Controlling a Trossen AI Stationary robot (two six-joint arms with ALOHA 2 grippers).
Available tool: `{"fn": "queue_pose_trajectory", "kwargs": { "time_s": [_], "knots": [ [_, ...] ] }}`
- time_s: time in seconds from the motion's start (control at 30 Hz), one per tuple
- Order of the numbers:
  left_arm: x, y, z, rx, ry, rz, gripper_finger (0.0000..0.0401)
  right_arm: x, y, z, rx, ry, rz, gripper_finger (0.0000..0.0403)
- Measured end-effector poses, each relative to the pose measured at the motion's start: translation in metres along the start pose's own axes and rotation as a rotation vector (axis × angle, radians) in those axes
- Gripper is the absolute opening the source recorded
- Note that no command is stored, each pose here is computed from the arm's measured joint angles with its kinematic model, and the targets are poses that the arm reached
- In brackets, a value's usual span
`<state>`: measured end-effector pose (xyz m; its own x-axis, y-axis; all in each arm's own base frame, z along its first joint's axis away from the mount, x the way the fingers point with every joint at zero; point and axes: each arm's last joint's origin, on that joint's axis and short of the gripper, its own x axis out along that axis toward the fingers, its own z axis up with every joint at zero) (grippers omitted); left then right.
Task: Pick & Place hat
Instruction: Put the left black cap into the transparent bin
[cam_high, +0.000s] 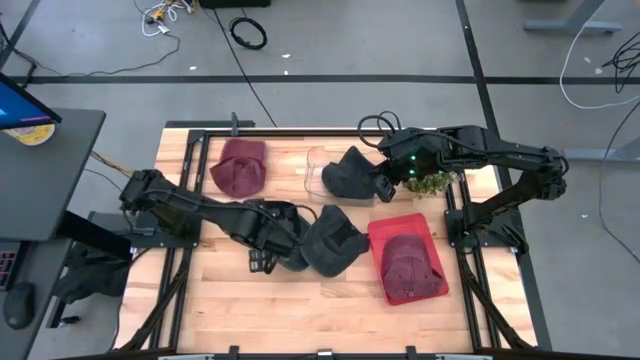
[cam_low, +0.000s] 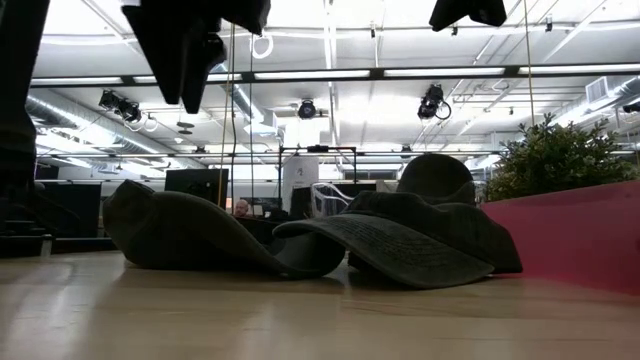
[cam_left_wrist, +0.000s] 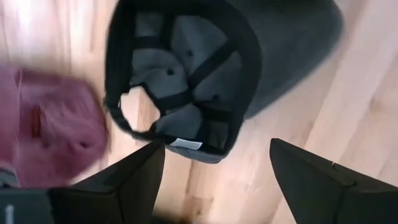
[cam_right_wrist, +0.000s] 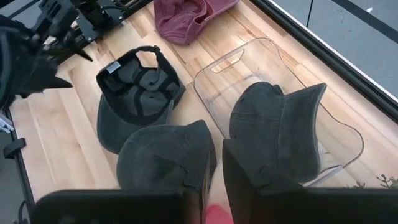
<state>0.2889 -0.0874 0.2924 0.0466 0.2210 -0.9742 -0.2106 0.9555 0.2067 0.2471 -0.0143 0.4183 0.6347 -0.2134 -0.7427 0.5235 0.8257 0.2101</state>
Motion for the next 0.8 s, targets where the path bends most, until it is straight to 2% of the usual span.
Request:
{"fn": "queue_pose_trajectory", "kwargs": {
  "time_s": [0.1, 0.3, 0.57, 0.67, 0.8],
  "knots": [
    [0.0, 0.002, 0.001, -0.11, -0.006, 0.02, 0.0295, 0.0, 0.0, 0.0, -0.01, 0.004, -0.002, 0.005],
    [0.002, -0.011, -0.007, -0.175, -0.019, -0.005, 0.0296, 0.0, 0.0, -0.001, -0.034, 0.011, 0.003, 0.005],
    [0.031, -0.036, -0.05, -0.264, 0.037, 0.069, 0.0296, 0.0, 0.0, -0.001, -0.049, 0.011, 0.004, 0.005],
    [0.033, -0.041, -0.07, -0.335, -0.033, 0.08, 0.0296, 0.0, 0.0, -0.001, -0.048, 0.014, 0.01, 0.005],
    [0.034, -0.046, -0.093, -0.453, -0.212, 0.046, 0.0296, 0.0, 0.0, -0.001, -0.048, 0.016, 0.022, 0.005]
  ]
}}
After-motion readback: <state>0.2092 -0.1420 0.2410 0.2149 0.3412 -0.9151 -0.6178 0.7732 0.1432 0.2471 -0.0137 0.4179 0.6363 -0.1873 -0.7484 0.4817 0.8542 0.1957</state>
